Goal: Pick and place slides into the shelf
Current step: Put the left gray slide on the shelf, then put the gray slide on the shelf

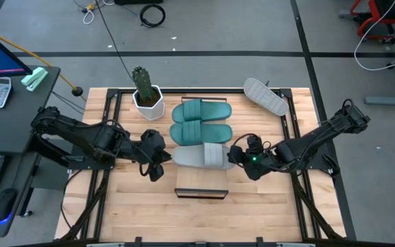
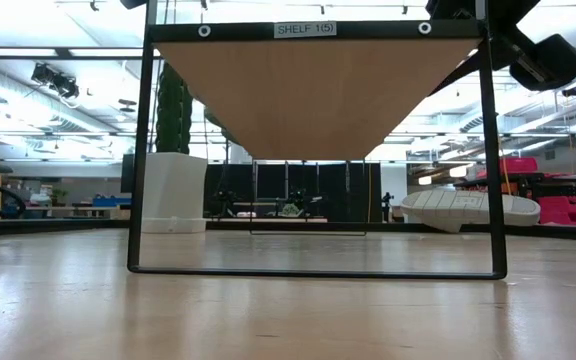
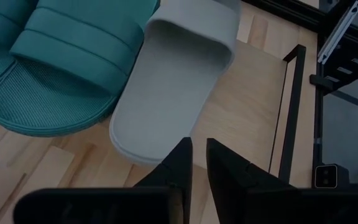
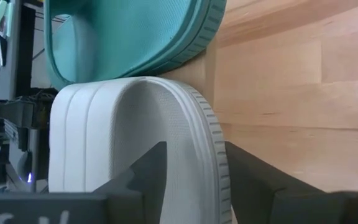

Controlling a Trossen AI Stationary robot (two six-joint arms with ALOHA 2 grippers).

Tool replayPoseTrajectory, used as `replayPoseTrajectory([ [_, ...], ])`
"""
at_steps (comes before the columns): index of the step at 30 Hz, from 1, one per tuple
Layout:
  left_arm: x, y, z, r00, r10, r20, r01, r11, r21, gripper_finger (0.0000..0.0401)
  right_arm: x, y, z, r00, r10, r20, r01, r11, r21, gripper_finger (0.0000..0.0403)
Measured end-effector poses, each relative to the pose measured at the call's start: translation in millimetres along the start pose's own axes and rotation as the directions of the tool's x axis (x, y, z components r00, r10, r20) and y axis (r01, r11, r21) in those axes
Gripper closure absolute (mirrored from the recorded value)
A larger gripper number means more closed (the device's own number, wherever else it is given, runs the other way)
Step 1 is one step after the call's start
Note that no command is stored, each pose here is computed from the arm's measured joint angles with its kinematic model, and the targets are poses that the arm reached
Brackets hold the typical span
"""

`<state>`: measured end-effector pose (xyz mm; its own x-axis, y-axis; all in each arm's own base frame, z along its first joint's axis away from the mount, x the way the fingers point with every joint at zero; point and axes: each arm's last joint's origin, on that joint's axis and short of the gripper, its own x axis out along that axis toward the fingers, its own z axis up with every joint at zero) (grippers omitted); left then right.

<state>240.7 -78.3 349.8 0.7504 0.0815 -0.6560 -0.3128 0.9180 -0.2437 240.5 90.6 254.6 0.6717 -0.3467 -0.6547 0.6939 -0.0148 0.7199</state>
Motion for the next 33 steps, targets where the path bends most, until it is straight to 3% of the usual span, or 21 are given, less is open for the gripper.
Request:
replayPoseTrajectory([
  [19,0.0,0.0,0.0,1.0,0.0,0.0,0.0,1.0,0.0,0.0352,3.0,-0.1,4.4,1.0,-0.022,0.004,0.023,1.0,-0.015,0.0214],
  [33,0.0,0.0,0.0,1.0,0.0,0.0,0.0,1.0,-0.006,0.0346,3.0,-2.4,4.8,0.999,-0.049,-0.006,0.049,0.998,-0.029,0.017],
])
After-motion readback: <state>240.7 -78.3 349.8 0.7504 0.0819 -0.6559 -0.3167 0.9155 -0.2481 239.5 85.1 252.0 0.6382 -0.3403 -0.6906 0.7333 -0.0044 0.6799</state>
